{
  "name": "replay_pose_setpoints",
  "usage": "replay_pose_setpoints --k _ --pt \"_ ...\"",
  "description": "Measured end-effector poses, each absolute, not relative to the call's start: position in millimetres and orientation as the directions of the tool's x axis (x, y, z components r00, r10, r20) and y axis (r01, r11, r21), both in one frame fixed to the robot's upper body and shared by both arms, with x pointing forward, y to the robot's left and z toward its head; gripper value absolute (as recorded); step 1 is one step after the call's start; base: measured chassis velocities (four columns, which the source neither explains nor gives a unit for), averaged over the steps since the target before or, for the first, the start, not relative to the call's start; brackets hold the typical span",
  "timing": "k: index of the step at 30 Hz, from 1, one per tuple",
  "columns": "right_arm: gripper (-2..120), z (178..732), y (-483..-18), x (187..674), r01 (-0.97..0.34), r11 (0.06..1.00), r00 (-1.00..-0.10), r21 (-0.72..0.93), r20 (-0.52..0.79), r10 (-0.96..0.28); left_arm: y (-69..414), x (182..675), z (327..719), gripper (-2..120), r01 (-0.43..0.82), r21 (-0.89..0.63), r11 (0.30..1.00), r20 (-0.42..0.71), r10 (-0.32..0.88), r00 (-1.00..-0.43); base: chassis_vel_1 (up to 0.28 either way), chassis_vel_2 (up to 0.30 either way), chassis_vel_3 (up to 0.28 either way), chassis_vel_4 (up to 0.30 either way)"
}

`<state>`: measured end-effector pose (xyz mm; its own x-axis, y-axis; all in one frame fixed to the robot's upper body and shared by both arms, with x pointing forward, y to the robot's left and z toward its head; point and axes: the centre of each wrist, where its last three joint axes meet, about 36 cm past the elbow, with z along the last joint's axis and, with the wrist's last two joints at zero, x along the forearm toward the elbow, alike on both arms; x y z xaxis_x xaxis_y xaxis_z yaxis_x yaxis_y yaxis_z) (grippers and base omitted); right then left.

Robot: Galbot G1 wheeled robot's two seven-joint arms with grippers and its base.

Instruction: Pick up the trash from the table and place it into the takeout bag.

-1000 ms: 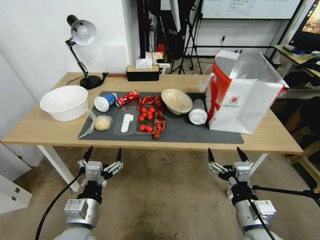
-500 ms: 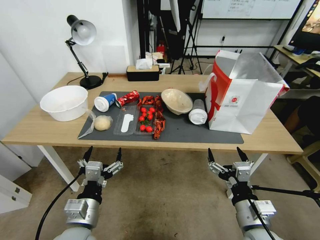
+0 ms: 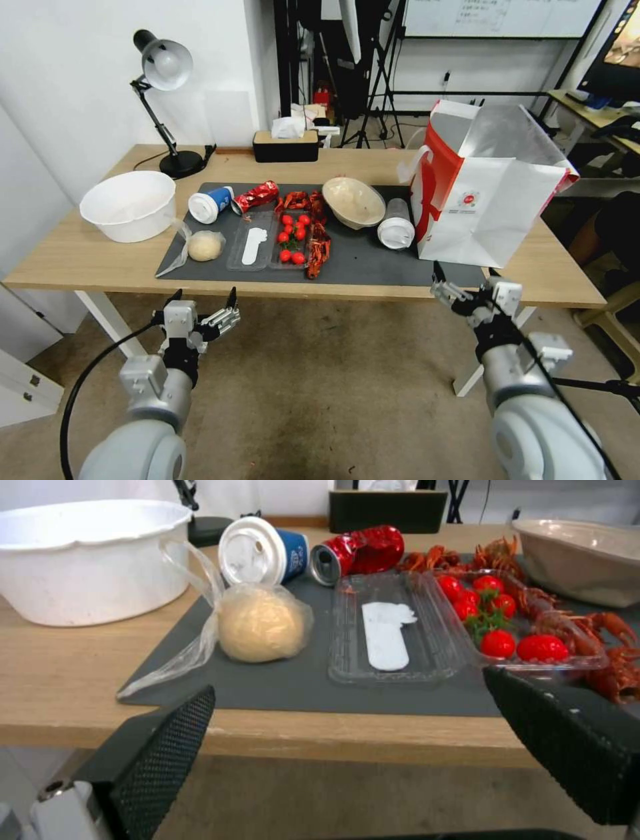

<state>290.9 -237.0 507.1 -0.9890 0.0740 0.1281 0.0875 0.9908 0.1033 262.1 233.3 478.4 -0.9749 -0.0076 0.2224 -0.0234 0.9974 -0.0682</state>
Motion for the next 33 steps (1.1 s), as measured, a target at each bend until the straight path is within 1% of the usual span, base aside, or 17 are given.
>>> replay_pose_setpoints --k 13,14,15,19,22,33 --pt "100 507.4 -234.9 296.6 0.078 0.989 -0.990 0.122 0.125 0.062 234.2 261.8 476.8 100 -0.036 -0.074 0.997 0.198 -0.021 -0.980 0.000 0.000 0.000 0.000" --pt "100 501.5 -229.7 305.9 0.056 0.987 -0.993 0.151 0.109 0.039 234.5 261.9 475.5 100 -0.039 -0.072 0.997 0.195 -0.024 -0.980 0.000 0.000 0.000 0.000" --pt "100 492.1 -217.9 323.0 0.008 0.979 -0.997 0.201 0.080 -0.008 234.4 261.9 474.8 100 -0.040 -0.072 0.997 0.194 -0.025 -0.981 0.000 0.000 0.000 0.000" --pt "100 485.6 -209.4 341.9 -0.030 0.974 -0.998 0.226 0.053 -0.043 234.6 262.0 472.7 100 -0.041 -0.069 0.997 0.186 -0.027 -0.982 0.000 0.000 0.000 0.000" --pt "100 486.0 -208.9 344.3 -0.034 0.974 -0.998 0.225 0.050 -0.046 234.7 262.1 472.4 100 -0.041 -0.068 0.997 0.186 -0.027 -0.982 0.000 0.000 0.000 0.000" --pt "100 474.6 -190.6 389.6 -0.026 0.975 -0.995 0.220 0.092 -0.048 235.3 259.9 470.7 100 -0.045 -0.063 0.997 0.169 -0.034 -0.985 0.000 0.000 0.000 0.000"
